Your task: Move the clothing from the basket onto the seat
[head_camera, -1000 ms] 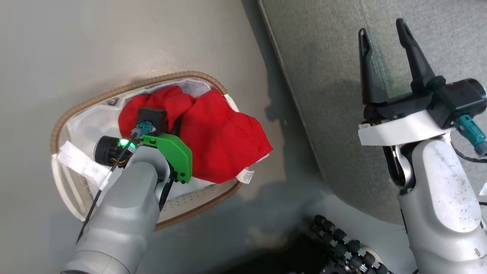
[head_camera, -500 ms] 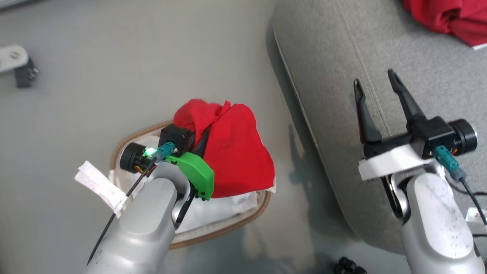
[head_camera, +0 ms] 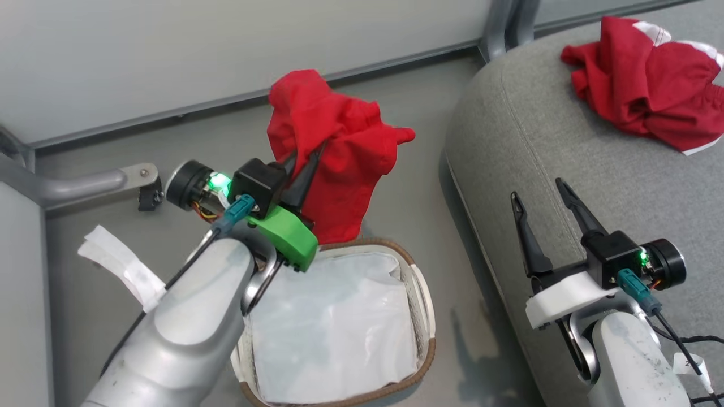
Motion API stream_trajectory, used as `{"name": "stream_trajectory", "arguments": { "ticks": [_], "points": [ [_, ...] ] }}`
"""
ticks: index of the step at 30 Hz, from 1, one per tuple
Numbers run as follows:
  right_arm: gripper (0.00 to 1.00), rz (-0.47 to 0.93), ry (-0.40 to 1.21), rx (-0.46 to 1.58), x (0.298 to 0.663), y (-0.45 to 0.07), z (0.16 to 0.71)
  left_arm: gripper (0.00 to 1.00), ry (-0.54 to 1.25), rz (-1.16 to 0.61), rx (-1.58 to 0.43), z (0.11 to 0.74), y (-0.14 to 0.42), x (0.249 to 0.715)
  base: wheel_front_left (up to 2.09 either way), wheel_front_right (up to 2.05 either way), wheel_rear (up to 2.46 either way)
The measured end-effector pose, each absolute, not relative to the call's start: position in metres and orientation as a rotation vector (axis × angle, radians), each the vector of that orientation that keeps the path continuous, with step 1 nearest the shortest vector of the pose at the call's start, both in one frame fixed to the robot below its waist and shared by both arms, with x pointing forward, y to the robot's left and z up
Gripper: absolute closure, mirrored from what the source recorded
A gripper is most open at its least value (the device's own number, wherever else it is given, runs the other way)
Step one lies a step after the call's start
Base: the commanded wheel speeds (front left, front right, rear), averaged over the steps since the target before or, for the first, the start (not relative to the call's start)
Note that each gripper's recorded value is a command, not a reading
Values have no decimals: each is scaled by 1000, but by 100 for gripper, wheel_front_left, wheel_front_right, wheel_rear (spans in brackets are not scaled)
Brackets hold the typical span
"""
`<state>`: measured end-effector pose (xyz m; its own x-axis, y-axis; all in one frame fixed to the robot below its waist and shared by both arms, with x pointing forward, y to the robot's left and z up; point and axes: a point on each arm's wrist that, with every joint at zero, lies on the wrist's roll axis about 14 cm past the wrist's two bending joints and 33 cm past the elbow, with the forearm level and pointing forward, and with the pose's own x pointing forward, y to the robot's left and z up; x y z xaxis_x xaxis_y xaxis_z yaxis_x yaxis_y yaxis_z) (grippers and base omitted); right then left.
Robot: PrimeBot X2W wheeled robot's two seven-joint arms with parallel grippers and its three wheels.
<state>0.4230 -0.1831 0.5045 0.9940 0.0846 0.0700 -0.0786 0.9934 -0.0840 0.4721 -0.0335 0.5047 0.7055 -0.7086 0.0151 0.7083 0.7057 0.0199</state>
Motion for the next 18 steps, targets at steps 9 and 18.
{"name": "stream_trajectory", "arguments": {
  "ticks": [9,18],
  "points": [
    [0,207,-171,-66,408,-138,540,100,-294,-788,159,613,-24,466,0,0,0],
    [0,341,-245,40,391,-92,569,100,-432,-828,232,675,-35,438,0,0,0]
  ]
}}
